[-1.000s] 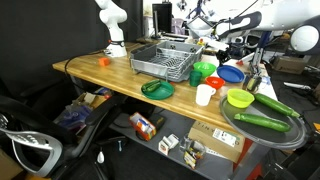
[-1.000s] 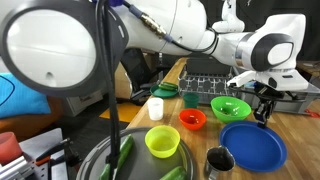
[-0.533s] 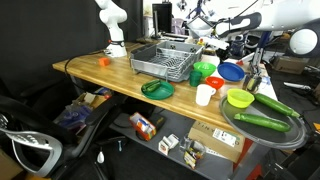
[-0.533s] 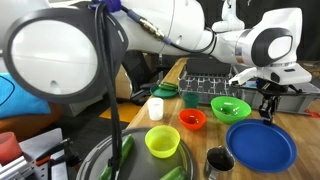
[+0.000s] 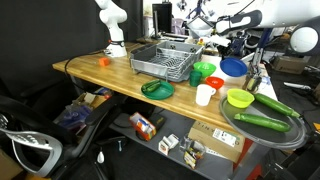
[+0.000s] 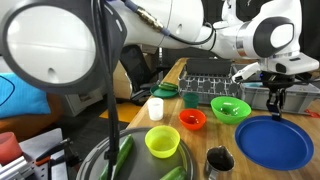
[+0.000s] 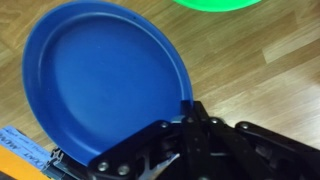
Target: Put the blue plate in the dish rack
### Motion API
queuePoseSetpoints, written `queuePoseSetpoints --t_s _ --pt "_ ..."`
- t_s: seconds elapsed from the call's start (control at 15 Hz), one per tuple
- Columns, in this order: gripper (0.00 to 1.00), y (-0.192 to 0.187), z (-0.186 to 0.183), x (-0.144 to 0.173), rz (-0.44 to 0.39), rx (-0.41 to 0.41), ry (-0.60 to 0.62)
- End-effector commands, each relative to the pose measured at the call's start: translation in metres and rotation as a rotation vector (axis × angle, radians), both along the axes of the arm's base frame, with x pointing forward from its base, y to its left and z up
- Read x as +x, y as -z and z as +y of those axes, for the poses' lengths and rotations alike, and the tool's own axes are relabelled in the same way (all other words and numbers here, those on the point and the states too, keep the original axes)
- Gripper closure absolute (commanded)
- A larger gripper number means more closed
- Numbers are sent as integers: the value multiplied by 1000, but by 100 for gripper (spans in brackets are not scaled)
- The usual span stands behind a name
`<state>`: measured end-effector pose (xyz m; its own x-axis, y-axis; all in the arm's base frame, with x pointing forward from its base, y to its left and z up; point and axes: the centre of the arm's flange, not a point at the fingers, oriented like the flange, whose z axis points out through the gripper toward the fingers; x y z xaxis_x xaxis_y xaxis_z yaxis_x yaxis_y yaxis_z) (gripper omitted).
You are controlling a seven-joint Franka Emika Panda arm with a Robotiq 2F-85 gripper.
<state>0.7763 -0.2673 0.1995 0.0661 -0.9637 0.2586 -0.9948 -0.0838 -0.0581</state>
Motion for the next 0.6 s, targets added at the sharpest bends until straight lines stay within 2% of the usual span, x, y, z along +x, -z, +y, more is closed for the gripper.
queuePoseSetpoints --t_s 0.0,0.53 --pt "99 -13 -7 47 11 -52 -53" --pt "99 -46 5 54 -14 -86 -102"
